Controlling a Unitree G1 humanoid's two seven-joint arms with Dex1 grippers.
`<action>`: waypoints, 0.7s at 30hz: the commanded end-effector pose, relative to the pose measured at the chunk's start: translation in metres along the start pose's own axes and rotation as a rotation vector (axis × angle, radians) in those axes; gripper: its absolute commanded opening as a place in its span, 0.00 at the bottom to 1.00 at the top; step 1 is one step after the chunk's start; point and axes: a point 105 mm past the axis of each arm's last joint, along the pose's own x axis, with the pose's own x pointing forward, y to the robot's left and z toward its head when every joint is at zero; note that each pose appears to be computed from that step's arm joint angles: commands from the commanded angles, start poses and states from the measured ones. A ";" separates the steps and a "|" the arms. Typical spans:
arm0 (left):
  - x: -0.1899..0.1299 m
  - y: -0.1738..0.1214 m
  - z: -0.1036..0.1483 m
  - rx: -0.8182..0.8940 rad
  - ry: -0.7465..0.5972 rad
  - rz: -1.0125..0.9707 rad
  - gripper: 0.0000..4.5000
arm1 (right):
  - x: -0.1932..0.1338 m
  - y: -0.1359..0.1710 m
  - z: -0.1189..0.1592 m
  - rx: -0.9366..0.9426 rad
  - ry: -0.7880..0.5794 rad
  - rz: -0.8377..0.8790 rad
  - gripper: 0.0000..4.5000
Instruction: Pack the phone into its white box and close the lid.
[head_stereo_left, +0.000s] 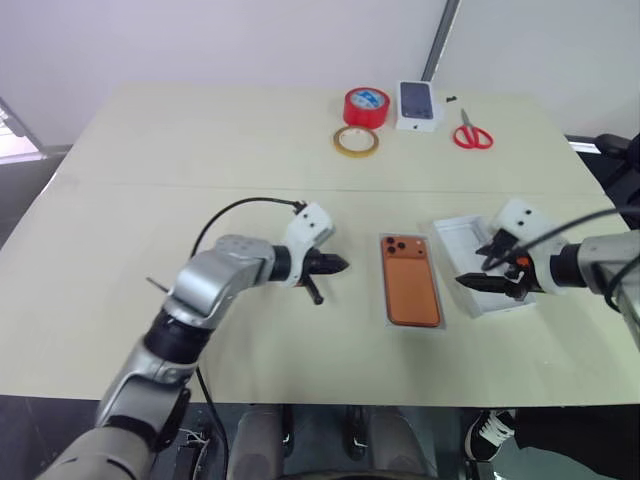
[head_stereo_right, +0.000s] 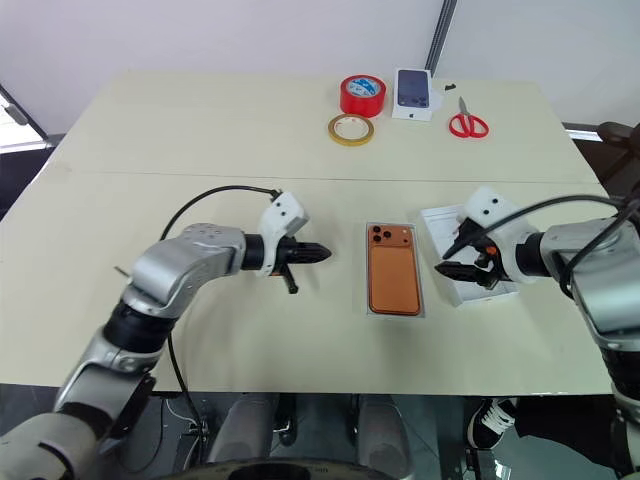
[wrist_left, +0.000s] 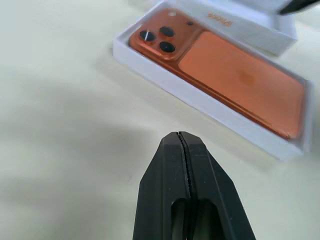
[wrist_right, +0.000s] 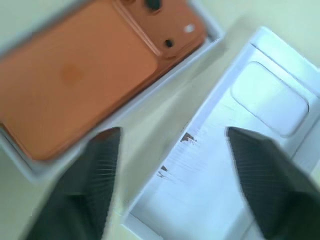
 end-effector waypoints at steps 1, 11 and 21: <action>-0.022 -0.015 0.016 0.132 -0.114 -0.081 0.00 | 0.002 -0.008 0.005 0.210 0.011 -0.053 0.75; -0.039 -0.029 0.002 0.301 -0.140 -0.154 0.00 | 0.038 -0.004 -0.011 0.349 0.154 -0.136 0.75; -0.038 -0.026 -0.003 0.289 -0.147 -0.119 0.00 | 0.045 -0.003 -0.005 0.370 0.118 -0.174 0.00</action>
